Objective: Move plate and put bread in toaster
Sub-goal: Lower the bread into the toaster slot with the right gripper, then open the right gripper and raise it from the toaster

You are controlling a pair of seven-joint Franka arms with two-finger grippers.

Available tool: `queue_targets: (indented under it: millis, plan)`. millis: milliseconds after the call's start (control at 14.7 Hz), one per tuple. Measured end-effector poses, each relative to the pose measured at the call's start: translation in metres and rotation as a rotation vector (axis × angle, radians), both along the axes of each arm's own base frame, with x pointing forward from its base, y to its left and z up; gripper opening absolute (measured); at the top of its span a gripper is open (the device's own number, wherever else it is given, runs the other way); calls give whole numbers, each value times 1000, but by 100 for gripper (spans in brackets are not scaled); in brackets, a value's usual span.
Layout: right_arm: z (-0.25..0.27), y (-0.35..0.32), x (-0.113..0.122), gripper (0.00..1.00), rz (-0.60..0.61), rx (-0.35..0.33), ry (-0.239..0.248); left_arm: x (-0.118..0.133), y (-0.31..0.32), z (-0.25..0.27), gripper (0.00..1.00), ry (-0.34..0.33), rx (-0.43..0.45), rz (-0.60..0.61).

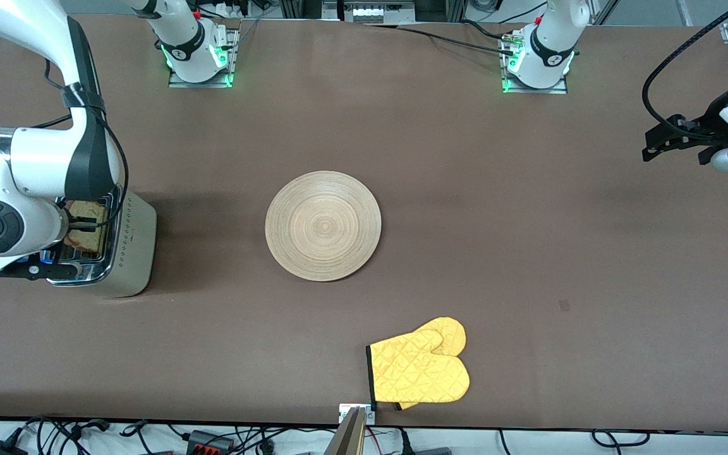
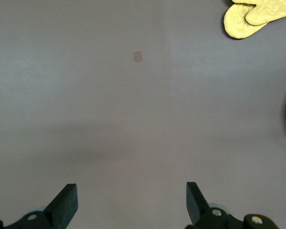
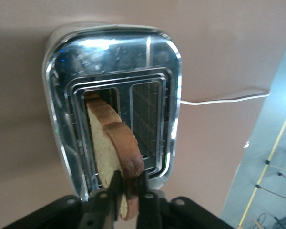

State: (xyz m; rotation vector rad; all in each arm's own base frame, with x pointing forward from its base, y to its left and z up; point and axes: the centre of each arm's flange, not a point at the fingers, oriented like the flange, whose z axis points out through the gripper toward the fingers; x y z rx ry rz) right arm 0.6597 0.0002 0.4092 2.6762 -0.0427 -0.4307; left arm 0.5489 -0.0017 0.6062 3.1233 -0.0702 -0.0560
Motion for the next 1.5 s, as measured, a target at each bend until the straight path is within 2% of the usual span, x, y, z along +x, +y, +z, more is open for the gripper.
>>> queue_targets:
  millis: [205,341,477,545,682,818,1159,1364,1500]
  plan:
    - [14,9,-2,56,-26,90,-29,0,1,-1,100,1,12,0]
    - [39,16,-3,74,-40,161,-75,1,2,-1,100,2,14,0]
    - [71,21,-2,96,-38,201,-133,1,2,-2,100,4,14,0]
    - [84,23,-2,100,-38,220,-157,1,2,-3,100,5,14,0]
    - [105,28,-5,100,-46,274,-188,2,2,-3,100,6,14,0]
    - [118,30,-11,100,-57,314,-191,2,2,-3,100,6,14,0]
    - [141,23,-18,100,-69,347,-226,2,2,-3,100,6,14,0]
    - [160,1,-15,100,-83,363,-301,2,2,-3,100,5,14,0]
    - [168,-19,-17,100,-90,385,-321,2,1,-3,100,5,14,-2]
